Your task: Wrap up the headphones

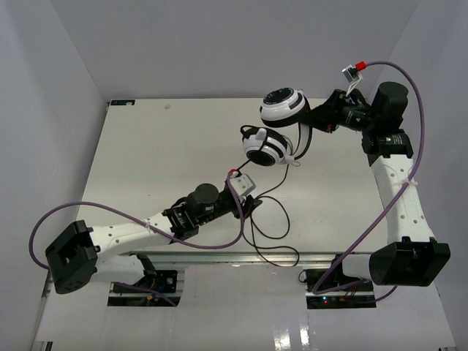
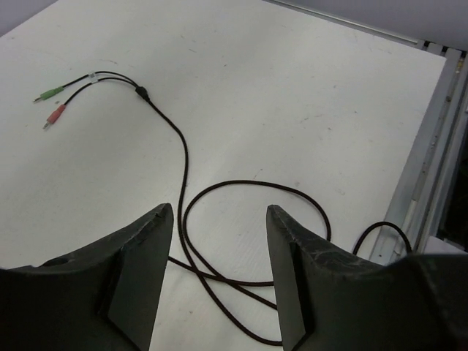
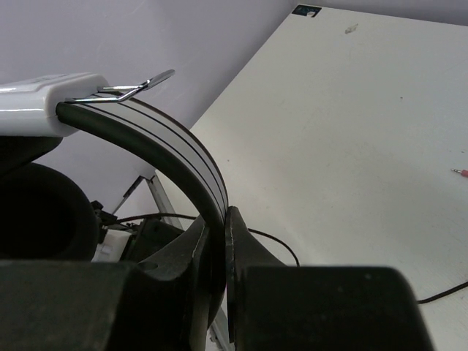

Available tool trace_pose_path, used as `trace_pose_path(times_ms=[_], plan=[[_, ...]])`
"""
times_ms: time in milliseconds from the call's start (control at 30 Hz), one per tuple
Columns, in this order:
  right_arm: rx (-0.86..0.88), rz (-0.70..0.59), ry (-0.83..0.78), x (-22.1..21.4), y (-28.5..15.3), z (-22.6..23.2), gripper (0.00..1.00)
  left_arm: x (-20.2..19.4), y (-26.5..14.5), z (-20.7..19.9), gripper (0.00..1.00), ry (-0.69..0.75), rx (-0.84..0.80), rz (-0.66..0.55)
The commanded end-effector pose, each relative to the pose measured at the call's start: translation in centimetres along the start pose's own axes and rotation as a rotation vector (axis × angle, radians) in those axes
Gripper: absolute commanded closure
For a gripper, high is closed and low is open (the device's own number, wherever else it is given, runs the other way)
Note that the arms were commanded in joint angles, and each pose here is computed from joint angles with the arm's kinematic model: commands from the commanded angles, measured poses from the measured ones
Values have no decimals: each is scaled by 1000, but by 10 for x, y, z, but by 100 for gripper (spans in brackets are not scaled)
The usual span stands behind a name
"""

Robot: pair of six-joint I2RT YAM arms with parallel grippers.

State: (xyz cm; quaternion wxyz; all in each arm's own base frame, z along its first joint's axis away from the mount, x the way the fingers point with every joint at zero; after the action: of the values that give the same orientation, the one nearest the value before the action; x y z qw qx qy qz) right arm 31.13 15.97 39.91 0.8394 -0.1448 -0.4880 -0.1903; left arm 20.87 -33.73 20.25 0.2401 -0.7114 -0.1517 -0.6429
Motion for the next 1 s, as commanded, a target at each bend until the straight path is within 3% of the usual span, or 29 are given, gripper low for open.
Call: trace_pose_path(times_ms=[0, 233, 633, 967], plan=[[98, -44, -13, 29, -18, 44, 92, -15, -1, 24, 26, 6, 48, 0], [84, -49, 5, 29, -18, 36, 92, -16, -5, 17, 16, 64, -35, -56], [-19, -58, 46, 28, -16, 5, 92, 28, -25, -22, 16, 137, -239, -162], [-50, -65, 69, 27, -18, -6, 92, 15, -28, -57, 4, 140, -412, -59]])
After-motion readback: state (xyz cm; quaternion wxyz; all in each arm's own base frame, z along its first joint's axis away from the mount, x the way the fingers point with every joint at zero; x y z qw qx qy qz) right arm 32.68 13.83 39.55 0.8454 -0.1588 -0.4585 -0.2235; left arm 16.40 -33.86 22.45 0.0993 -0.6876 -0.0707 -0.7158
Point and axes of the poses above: each gripper's point midway between its finger pads, its own y axis out along the fingers, its own z axis along the line the jaws close on, x = y × z, the point moved 1 cm from there along -y, back along the fingers, and after that the axes turned 6 degrees about -y, right-handed, at the moved point
